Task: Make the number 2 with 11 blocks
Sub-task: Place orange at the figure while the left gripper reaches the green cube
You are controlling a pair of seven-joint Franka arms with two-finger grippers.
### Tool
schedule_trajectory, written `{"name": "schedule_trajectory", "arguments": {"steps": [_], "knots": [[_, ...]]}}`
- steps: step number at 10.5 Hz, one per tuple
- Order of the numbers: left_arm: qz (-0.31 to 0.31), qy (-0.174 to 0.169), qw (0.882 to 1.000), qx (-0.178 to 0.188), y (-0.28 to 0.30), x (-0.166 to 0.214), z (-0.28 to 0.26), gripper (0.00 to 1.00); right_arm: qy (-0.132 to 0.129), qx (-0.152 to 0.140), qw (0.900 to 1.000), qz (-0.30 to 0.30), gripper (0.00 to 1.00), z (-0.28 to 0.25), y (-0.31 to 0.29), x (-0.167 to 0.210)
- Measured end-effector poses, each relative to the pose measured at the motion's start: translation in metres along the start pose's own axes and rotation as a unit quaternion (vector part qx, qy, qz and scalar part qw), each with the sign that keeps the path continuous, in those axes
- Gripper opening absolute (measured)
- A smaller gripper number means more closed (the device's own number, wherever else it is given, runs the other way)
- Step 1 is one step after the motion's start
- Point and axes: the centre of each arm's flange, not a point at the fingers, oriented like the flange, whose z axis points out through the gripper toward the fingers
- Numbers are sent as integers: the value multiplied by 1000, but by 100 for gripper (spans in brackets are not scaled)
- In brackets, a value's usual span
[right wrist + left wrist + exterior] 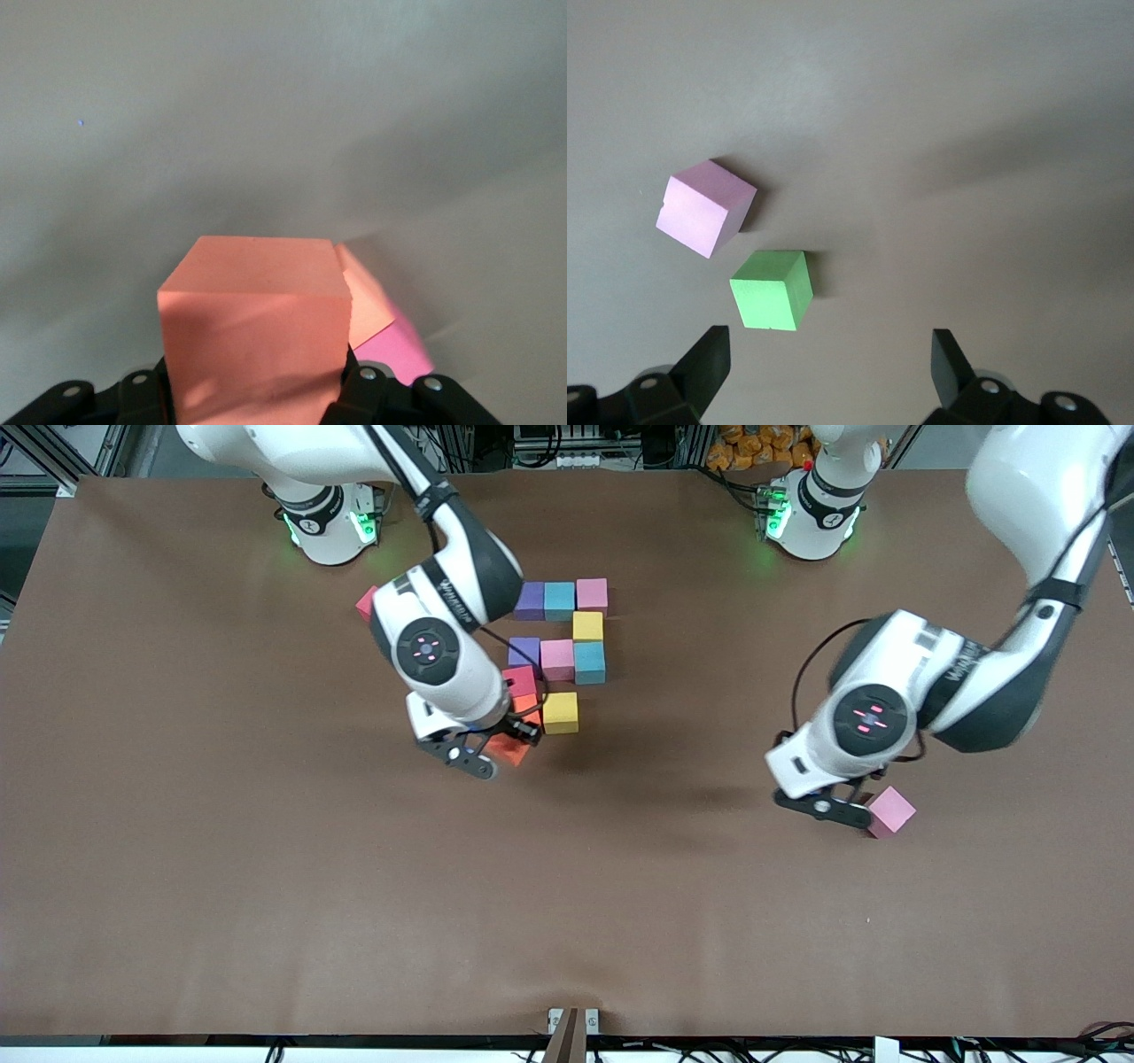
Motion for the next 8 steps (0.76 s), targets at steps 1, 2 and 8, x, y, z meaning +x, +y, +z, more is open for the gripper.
{"name": "schedule_trajectory", "arguments": {"steps": [1, 2, 8], "knots": [[-15, -2, 1000, -11, -16, -2, 10, 100, 0, 12, 999, 39, 63, 7, -12, -11], [-31, -8, 999, -16, -28, -5, 17, 100, 4, 23, 997, 71, 63, 16, -22, -21], [-130, -39, 988, -74, -76, -20, 86, 100, 6, 45, 964, 264, 63, 69, -58, -68]]}}
